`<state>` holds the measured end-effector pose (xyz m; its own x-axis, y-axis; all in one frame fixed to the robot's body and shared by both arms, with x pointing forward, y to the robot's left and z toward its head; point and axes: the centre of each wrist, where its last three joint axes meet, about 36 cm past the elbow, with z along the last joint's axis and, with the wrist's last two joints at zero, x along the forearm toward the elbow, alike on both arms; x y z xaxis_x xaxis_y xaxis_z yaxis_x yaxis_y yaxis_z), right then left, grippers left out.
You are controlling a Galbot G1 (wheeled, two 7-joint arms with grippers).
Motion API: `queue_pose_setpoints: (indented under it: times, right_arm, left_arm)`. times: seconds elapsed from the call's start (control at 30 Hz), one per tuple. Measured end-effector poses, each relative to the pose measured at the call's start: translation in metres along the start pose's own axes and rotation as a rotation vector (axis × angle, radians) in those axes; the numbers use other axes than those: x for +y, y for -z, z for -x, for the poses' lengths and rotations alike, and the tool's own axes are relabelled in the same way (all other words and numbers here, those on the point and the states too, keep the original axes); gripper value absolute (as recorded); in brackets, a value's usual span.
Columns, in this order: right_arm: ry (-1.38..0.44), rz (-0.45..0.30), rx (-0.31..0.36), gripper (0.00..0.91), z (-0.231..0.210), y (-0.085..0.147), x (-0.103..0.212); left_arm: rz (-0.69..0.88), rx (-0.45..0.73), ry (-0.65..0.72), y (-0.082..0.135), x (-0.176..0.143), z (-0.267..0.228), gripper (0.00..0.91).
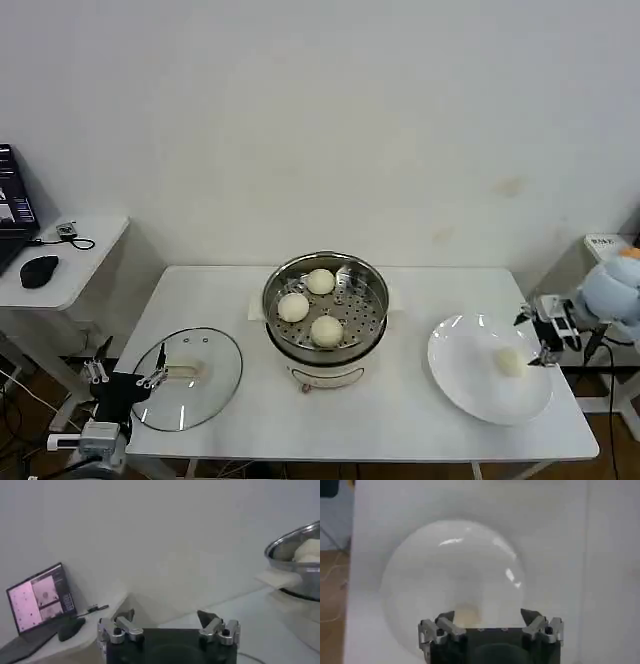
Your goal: Take steamed baozi put them in steamer then cover it.
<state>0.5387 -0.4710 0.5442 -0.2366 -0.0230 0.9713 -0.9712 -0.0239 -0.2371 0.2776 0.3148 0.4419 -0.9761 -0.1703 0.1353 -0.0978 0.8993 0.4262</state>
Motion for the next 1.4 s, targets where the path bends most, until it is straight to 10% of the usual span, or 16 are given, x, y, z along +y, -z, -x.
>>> queue_pose_setpoints:
  times: [0.77,1.4]
  right_arm:
    - [0.031,0.069,0.022,0.887,0.077,-0.016,-0.011]
    - [0.047,0.109,0.035,0.655,0.092,-0.012,-0.017]
  left_arm:
    - [0.001,0.023,0.021,-0.006,0.003,-0.002,0.907]
    - [0.001,0.026,0.021,-0.007,0.002,-0.001,0.907]
